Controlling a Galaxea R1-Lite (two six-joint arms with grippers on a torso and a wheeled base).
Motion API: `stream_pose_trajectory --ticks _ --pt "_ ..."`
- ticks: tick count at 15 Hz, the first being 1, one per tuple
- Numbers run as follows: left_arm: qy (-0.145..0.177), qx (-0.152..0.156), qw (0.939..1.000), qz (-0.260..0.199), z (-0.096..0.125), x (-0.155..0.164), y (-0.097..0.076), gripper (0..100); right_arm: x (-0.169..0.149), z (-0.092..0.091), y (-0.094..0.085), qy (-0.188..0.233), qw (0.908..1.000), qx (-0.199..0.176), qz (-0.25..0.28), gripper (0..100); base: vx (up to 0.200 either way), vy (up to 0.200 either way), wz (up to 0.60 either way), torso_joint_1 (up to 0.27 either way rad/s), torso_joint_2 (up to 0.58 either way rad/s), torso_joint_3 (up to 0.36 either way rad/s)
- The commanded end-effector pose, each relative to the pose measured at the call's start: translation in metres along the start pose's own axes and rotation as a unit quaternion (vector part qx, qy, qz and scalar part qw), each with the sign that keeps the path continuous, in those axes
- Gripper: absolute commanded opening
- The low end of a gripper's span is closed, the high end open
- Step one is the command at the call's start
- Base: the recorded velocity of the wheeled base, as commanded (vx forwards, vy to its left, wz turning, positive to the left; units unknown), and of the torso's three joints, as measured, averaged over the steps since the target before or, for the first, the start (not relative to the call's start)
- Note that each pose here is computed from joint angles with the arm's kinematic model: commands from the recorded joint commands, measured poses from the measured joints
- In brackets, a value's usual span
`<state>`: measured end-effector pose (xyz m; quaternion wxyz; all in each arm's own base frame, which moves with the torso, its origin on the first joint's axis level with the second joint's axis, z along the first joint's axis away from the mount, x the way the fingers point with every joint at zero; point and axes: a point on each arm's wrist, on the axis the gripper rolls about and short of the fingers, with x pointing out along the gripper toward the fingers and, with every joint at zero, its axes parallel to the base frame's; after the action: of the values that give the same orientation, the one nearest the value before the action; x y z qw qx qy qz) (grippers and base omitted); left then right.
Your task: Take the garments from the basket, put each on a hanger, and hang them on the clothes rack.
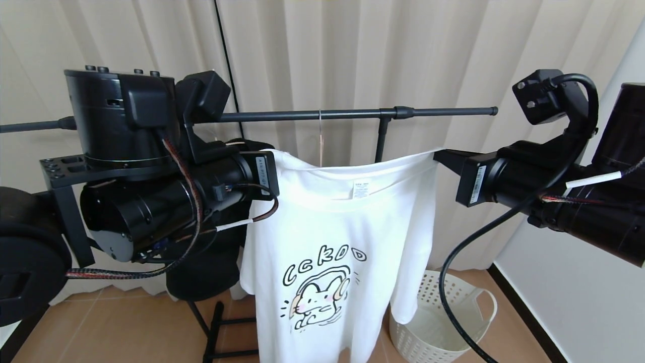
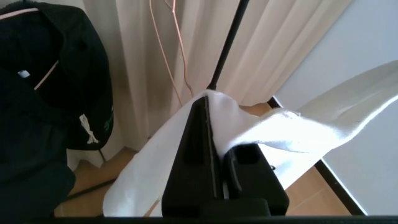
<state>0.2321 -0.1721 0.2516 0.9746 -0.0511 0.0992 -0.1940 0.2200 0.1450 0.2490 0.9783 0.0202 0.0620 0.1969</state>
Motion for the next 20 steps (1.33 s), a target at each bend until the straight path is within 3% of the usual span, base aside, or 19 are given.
stream_pose_trajectory --ticks 1,3,4,8,11,12,14,16,18,20 --pt "-0.007 0.003 1.0 -0.002 0.005 0.001 -0.001 0 -0.003 -0.002 0.003 0.005 1.0 -0.003 0.006 0 0.0 0.0 0.0 0.0 0.0 0.0" --pt "-0.015 0.014 0.9998 0.001 0.011 0.01 0.002 0 -0.018 -0.005 0.013 0.007 0.9993 -0.017 0.031 0 0.0 0.0 0.0 0.0 0.0 0.0" --pt "-0.02 0.016 0.9996 -0.009 0.017 0.022 0.003 0 -0.029 -0.011 0.018 0.011 0.9975 -0.048 0.05 0 0.0 0.0 0.0 0.0 0.0 0.0" --pt "-0.035 0.022 0.9949 -0.092 0.036 0.048 0.007 0 -0.053 -0.038 0.04 0.041 0.9845 -0.123 0.118 0 0.0 0.0 0.0 0.0 0.0 0.0" --pt "-0.039 0.023 0.9905 -0.129 0.041 0.065 0.002 0 -0.061 -0.048 0.063 0.052 0.9743 -0.134 0.173 0 0.0 0.0 0.0 0.0 0.0 0.0" --pt "-0.037 0.025 0.9852 -0.166 0.041 0.07 -0.001 0 -0.061 -0.054 0.076 0.062 0.9699 -0.129 0.197 0 0.0 0.0 0.0 0.0 0.0 0.0" --pt "-0.034 0.027 0.9795 -0.197 0.042 0.072 -0.004 0 -0.06 -0.061 0.087 0.077 0.9673 -0.112 0.214 0 0.0 0.0 0.0 0.0 0.0 0.0" --pt "-0.026 0.03 0.9671 -0.251 0.042 0.073 -0.006 0 -0.06 -0.072 0.115 0.088 0.9638 -0.088 0.236 0 0.0 0.0 0.0 0.0 0.0 0.0" --pt "-0.022 0.031 0.9625 -0.269 0.04 0.074 -0.008 0 -0.055 -0.079 0.136 0.074 0.9674 -0.05 0.237 0 0.0 0.0 0.0 0.0 0.0 0.0" --pt "-0.021 0.03 0.9622 -0.27 0.04 0.074 -0.008 0 -0.046 -0.082 0.148 0.051 0.9752 -0.026 0.214 0 0.0 0.0 0.0 0.0 0.0 0.0"
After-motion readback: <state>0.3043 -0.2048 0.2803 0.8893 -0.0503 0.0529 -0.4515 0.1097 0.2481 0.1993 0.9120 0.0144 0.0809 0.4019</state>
